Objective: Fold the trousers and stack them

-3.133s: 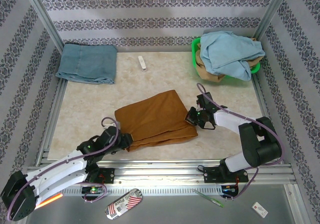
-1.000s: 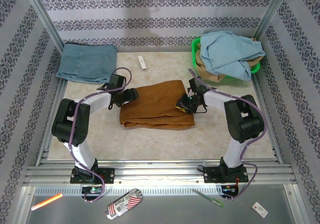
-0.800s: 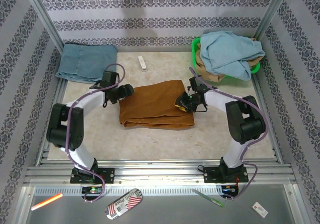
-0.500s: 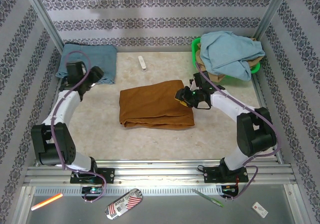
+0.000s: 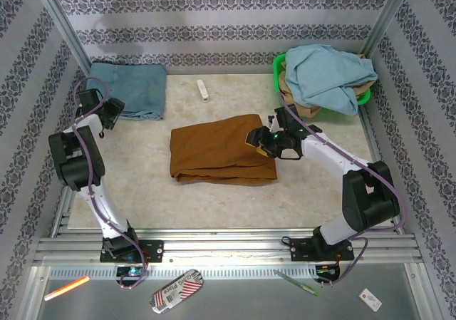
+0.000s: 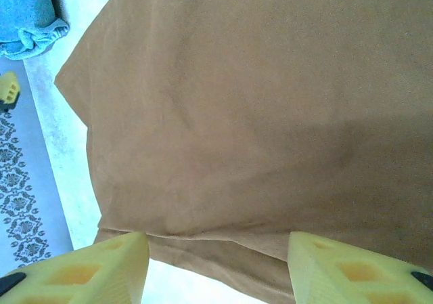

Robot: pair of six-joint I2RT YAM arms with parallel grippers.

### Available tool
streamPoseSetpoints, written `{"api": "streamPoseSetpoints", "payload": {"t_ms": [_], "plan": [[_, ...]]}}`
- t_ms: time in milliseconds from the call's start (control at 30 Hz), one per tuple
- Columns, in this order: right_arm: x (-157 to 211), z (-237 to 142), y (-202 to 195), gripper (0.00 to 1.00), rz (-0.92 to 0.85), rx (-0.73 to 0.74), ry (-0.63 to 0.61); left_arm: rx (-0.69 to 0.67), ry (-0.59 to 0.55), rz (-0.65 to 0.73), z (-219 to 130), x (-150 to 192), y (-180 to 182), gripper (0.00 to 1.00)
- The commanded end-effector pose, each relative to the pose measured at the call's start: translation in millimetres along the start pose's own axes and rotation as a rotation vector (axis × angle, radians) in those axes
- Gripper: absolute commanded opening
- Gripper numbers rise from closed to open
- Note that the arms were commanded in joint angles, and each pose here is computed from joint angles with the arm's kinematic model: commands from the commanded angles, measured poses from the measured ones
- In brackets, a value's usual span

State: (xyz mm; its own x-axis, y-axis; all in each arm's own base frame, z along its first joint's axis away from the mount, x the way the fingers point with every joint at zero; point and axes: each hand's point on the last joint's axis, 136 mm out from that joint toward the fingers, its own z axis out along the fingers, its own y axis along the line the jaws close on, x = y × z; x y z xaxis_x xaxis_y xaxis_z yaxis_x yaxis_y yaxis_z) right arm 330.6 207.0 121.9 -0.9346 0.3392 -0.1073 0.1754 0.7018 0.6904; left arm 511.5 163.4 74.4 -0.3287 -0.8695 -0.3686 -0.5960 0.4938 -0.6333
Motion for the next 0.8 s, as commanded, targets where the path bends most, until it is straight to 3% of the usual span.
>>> {"api": "streamPoseSetpoints", "payload": {"t_ms": [0, 100, 200, 300, 400, 433, 600, 767], "plan": [[4, 3, -12, 0.57, 0.018, 0.023, 0.023, 0.025, -0.006, -0.047, 24, -15, 5, 0.62], [0, 7, -16, 0.57, 0.031, 0.033, 0.031, 0.007, -0.003, -0.057, 47, -20, 14, 0.58], [-2, 10, -17, 0.56, 0.033, 0.040, 0.037, 0.006, -0.001, -0.076, 63, -26, 20, 0.47], [-3, 11, -19, 0.56, 0.044, 0.048, 0.036, 0.006, 0.003, -0.081, 72, -30, 19, 0.31], [-4, 11, -21, 0.56, 0.051, 0.052, 0.032, 0.033, 0.023, -0.082, 74, -27, 14, 0.04], [-4, 11, -22, 0.56, 0.055, 0.054, 0.032, 0.044, 0.027, -0.089, 72, -25, 13, 0.00], [-10, 6, -22, 0.55, 0.051, 0.051, 0.018, 0.092, -0.008, -0.098, 40, 6, -7, 0.00], [-12, -7, -22, 0.55, 0.051, 0.038, -0.006, 0.086, -0.060, -0.084, 2, 72, -16, 0.00]]}}
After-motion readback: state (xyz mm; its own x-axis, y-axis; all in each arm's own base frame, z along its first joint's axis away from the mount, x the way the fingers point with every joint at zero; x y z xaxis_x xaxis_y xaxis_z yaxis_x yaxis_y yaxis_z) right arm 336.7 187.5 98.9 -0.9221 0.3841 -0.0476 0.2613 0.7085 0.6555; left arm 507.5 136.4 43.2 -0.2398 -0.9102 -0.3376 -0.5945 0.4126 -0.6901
